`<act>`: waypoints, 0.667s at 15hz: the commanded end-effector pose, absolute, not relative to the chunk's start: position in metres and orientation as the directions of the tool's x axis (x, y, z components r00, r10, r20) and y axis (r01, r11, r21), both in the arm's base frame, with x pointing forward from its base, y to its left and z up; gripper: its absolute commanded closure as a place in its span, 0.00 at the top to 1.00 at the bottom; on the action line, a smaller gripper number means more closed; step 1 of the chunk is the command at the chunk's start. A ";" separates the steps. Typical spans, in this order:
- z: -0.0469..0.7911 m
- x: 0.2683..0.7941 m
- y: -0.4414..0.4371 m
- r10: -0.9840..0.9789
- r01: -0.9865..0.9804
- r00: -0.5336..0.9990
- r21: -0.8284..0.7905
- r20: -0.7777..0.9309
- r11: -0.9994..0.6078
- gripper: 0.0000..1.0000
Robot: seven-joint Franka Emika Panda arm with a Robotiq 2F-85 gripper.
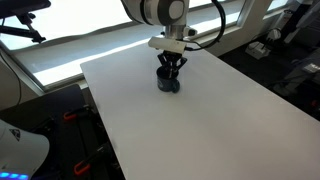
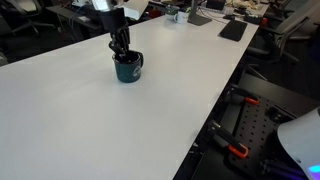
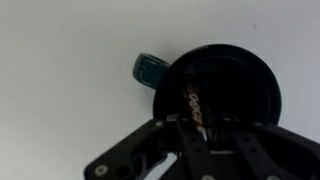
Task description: Put the marker on the table
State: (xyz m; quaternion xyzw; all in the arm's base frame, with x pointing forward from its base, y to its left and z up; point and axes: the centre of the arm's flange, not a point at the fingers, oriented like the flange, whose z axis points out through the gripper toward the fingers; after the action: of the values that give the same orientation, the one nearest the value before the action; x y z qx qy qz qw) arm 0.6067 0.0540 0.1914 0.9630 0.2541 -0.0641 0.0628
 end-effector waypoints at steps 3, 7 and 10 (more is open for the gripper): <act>0.216 0.598 0.051 0.457 0.460 0.877 -0.017 -0.146 -0.888 0.04; 0.241 0.598 0.045 0.398 0.391 0.904 -0.073 -0.159 -0.917 0.04; 0.272 0.593 0.036 0.353 0.342 0.920 -0.089 -0.170 -0.935 0.04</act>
State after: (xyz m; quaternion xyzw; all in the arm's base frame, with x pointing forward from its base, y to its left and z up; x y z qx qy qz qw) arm 0.6030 0.0441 0.2333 0.9770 0.1952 -0.0840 -0.0161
